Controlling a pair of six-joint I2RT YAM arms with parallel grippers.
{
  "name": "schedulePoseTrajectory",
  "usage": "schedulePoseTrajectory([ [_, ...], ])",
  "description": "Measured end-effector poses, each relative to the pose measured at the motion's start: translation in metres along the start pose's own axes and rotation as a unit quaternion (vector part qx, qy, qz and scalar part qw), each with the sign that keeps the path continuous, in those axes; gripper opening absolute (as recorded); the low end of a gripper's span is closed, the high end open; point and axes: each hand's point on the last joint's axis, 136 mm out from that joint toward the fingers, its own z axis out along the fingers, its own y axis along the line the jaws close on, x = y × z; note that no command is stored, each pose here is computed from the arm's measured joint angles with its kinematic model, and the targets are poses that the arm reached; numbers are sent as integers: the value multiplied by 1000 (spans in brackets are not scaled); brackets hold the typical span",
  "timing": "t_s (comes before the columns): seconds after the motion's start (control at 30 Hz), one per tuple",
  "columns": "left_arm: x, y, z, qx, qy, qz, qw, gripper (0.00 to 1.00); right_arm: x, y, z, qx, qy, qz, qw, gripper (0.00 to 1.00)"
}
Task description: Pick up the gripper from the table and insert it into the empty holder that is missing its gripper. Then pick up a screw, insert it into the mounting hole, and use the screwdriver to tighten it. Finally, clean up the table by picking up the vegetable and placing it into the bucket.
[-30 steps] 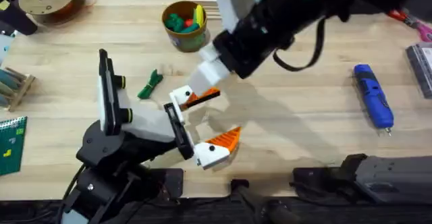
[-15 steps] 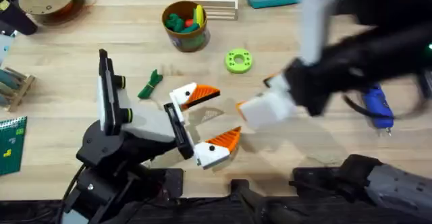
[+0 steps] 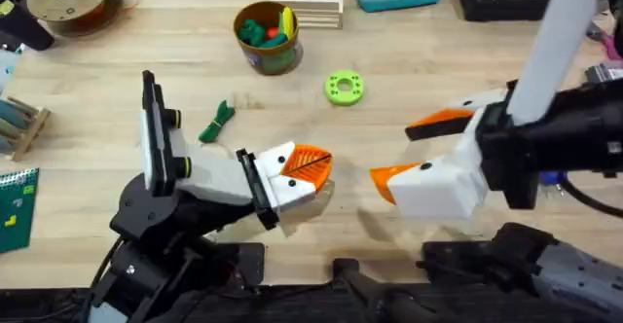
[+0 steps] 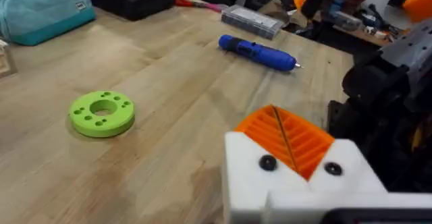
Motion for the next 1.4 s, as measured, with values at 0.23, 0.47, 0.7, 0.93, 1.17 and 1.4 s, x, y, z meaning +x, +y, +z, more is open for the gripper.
schedulePoseTrajectory([
  [0.23, 0, 0, 0, 0, 0, 0, 1000, 5, 0, -7, 8, 8, 18, 32, 999, 929],
  [0.47, 0, 1, 0, -2, 0, 27, 1000, 4, -9, -69, 12, 85, 20, 142, 986, 929],
  [0.7, 0, 1, 0, -2, 0, 54, 999, 4, -2, -175, -22, 213, -13, 260, 942, 929],
  [0.93, 0, 1, 0, -2, 0, 62, 998, 4, 65, -303, -104, 402, -2, 346, 848, 930],
  [1.17, 0, 1, 0, -2, 0, 62, 998, 4, 124, -356, -106, 386, 78, 368, 842, 930],
  [1.4, 0, 1, 0, -2, 0, 62, 998, 4, 151, -388, -69, 322, 153, 321, 877, 931],
])
